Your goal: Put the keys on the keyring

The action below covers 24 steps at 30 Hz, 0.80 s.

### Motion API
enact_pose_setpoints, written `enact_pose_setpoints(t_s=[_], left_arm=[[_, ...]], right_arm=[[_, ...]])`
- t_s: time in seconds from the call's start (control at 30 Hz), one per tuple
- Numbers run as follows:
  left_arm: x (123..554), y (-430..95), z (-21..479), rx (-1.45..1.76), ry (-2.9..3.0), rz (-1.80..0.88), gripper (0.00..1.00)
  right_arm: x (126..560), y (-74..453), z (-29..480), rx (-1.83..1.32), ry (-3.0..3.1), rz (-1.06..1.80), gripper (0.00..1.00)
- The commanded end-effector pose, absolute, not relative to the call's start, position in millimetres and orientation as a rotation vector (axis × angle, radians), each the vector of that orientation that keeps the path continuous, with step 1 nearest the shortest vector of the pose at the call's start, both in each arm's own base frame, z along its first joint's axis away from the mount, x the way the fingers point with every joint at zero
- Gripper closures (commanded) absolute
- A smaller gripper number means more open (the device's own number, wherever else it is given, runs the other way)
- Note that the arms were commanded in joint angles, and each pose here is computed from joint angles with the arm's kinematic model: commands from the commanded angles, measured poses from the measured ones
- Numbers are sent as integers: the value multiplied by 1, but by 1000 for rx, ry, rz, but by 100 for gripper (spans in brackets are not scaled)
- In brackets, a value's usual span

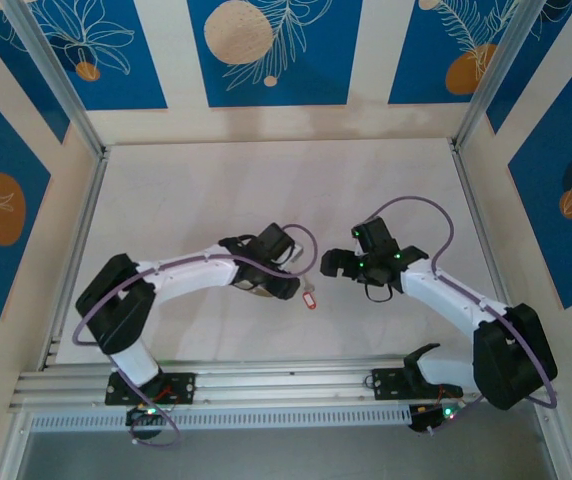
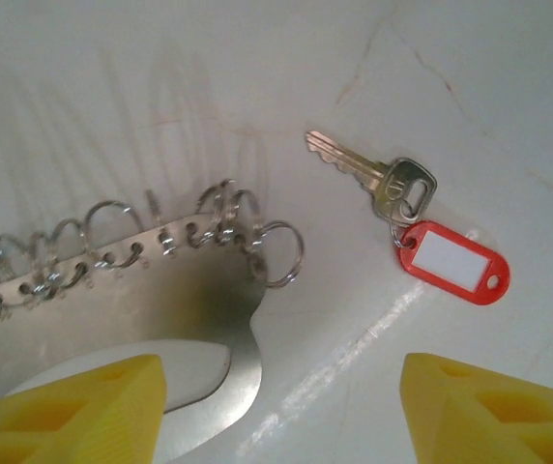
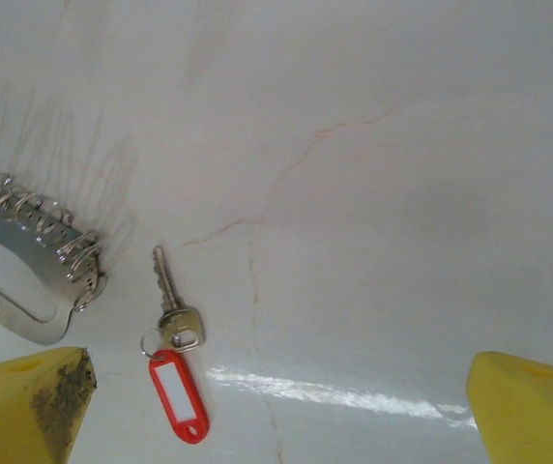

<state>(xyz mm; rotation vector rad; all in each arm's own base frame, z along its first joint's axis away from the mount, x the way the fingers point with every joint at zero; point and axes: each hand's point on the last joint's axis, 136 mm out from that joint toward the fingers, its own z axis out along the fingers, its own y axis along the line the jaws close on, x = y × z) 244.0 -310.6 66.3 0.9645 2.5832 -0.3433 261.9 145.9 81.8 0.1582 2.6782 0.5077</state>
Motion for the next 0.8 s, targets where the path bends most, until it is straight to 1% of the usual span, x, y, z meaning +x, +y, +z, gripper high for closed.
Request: enact_pose_setpoints(t_s=[0.0,0.03,0.1,0.2,0.33,0.43,0.73,0.77], left_arm=[[246,-312,61,1092,2548,-181,37],[247,-315,60,1107,2539,-164,38],[249,-319,56,1130,2529,-128,44],[252,-323,52,1137,2527,-100,50],[256,-324,48,1130,2525,-87,53],[257,-326,46,1128,2524,-95,60],[260,-332,41,1124,2520,-104,64],[260,-333,41,1123,2520,-108,66]], right_arm=[[254,128,71,289,2713,498,1],[253,128,70,300,2711,511,1],[252,127,67,317,2707,542,1],[250,129,67,321,2688,602,1],[248,130,66,329,2667,656,0],[248,129,64,339,2664,678,2],[248,133,64,340,2653,719,6],[248,133,64,339,2652,720,6]])
